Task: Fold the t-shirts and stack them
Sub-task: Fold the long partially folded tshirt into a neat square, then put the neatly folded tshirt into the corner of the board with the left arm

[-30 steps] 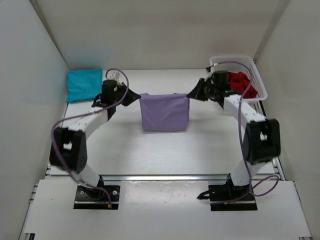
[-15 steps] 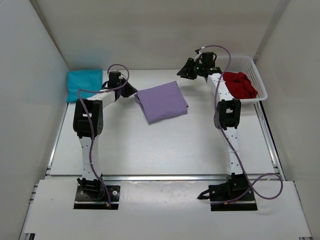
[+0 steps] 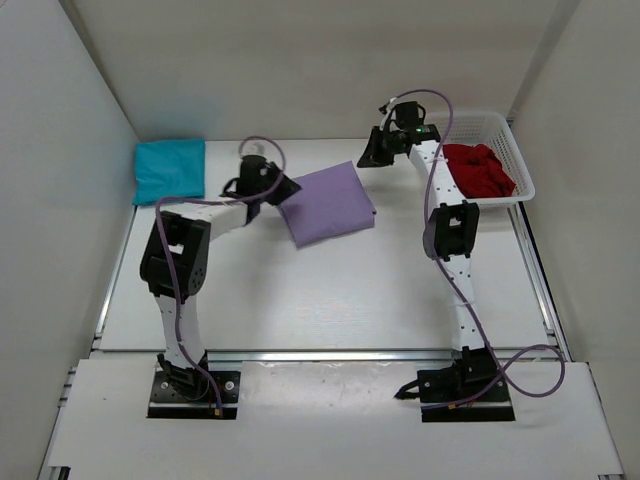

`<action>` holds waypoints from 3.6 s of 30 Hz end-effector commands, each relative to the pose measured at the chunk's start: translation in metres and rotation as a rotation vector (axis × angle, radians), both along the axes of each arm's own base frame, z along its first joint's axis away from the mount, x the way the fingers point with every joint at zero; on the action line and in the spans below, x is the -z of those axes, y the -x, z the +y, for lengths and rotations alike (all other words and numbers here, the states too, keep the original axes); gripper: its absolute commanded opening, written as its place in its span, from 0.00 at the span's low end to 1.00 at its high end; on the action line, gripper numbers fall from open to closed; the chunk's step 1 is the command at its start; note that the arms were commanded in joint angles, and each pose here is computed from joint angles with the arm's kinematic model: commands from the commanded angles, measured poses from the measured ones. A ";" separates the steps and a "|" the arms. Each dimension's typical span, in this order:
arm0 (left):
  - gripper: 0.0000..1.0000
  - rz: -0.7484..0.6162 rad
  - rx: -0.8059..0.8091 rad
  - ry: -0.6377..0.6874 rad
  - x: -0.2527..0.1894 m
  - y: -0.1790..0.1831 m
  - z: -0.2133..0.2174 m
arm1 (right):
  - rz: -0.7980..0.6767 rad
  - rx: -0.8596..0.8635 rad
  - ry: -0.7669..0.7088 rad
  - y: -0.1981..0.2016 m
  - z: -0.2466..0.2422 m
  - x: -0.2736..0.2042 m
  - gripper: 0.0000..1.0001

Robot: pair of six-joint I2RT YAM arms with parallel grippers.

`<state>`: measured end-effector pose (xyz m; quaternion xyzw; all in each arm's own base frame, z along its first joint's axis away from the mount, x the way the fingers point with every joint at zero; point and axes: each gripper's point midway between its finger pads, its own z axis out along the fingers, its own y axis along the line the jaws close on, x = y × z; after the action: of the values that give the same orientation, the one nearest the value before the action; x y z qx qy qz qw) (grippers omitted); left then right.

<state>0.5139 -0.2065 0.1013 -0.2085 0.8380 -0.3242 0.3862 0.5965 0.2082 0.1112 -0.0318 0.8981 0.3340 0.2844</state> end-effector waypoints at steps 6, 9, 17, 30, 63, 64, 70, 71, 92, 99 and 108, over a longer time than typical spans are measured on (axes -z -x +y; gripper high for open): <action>0.27 0.082 0.149 0.048 0.051 0.075 -0.045 | 0.086 -0.113 0.145 0.050 0.039 0.016 0.00; 0.25 0.131 0.140 0.024 0.070 0.094 -0.029 | 0.077 -0.119 0.165 0.057 0.042 0.006 0.00; 0.25 0.134 0.153 0.048 0.063 0.150 -0.003 | 0.007 -0.170 0.275 0.120 0.041 -0.059 0.00; 0.34 -0.035 0.137 0.151 -0.015 0.128 -0.001 | -0.114 -0.244 -0.136 0.160 0.080 -0.036 0.00; 0.73 0.035 -0.081 -0.101 0.043 0.121 0.081 | -0.189 -0.076 -0.375 0.204 0.050 -0.057 0.38; 0.74 0.057 -0.079 -0.111 0.050 0.125 0.082 | -0.190 -0.080 -0.376 0.216 0.049 -0.056 0.39; 0.77 0.118 -0.029 -0.119 0.077 0.125 0.077 | -0.207 -0.087 -0.327 0.269 0.040 -0.042 0.41; 0.76 0.143 -0.012 -0.099 0.086 0.128 0.072 | -0.189 -0.090 -0.321 0.276 0.038 -0.034 0.41; 0.00 -0.138 0.189 0.192 -0.018 -0.009 -0.036 | -0.128 -0.073 -0.347 0.303 0.016 -0.008 0.39; 0.00 -0.331 0.080 0.115 -0.135 -0.087 0.061 | -0.106 -0.079 -0.348 0.303 0.014 -0.002 0.39; 0.35 -0.345 -0.321 0.108 -0.138 -0.084 0.278 | -0.069 -0.153 -0.367 0.314 0.028 0.003 0.38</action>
<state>0.6188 0.0352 0.2397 -0.2521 0.7101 -0.3459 0.5590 0.2822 0.2255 0.0948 -0.0227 0.8239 0.4946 0.2757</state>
